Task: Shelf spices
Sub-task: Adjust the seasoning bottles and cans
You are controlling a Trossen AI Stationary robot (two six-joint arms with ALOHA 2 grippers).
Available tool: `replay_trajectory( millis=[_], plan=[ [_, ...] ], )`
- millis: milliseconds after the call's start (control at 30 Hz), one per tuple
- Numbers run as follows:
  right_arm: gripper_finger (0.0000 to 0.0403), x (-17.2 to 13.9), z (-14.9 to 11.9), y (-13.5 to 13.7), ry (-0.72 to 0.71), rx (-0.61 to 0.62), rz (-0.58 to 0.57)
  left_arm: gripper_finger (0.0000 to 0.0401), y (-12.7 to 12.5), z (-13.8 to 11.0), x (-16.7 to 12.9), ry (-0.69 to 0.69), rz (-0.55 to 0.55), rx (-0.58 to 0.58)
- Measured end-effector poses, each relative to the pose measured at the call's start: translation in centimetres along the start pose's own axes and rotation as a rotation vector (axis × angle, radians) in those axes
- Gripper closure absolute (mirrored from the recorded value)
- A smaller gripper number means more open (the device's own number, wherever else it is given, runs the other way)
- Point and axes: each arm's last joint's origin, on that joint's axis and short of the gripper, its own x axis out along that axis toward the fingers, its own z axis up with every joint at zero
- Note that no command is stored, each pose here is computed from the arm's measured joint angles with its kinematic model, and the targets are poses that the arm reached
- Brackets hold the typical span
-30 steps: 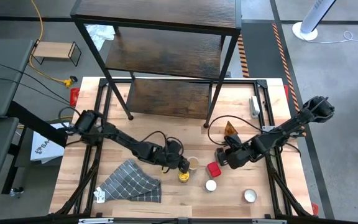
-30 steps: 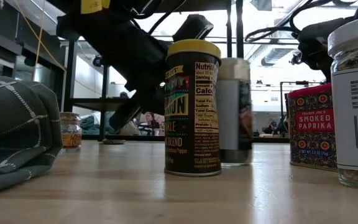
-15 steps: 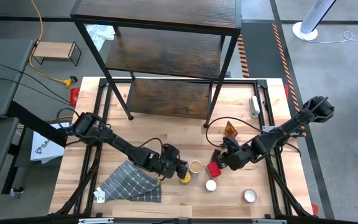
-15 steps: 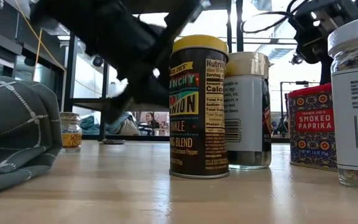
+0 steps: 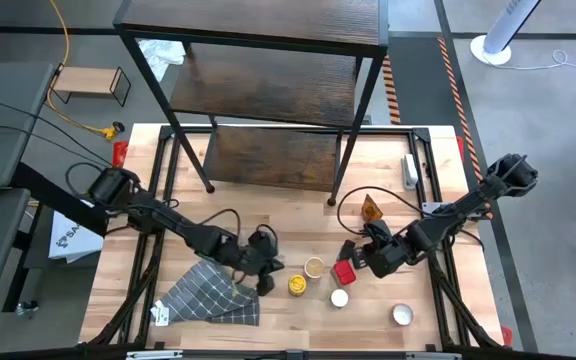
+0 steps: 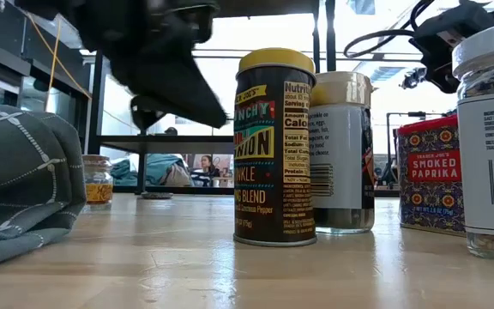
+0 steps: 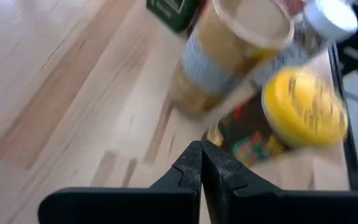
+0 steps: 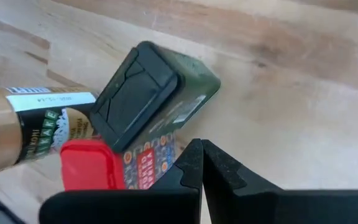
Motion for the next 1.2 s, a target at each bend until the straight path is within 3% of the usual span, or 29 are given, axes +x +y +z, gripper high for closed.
replay_trajectory(
  millis=[167,433,667,933,1200],
  plan=[
    [0.0403,-0.2,-0.7,0.1,0.045,0.039,0.019,0.0401,2.7,-2.0,-2.3,0.009,-0.012,-0.001],
    [0.0403,-2.1,-0.6,1.6,0.03,-0.012,0.013,0.0401,6.3,-3.6,-5.5,-0.083,-0.099,-0.182],
    [0.0403,-4.2,-0.8,6.1,-0.032,-0.095,0.227,0.0401,6.5,-3.5,-6.1,-0.084,-0.16,-0.327],
    [0.0403,-1.1,-1.3,9.8,-0.047,-0.258,0.152,0.0401,6.6,-3.4,-6.1,-0.11,-0.136,-0.486],
    [0.0403,1.0,-1.9,10.3,0.064,-0.273,0.095,0.0401,6.5,-3.5,-6.2,-0.148,-0.11,-0.569]
  ],
)
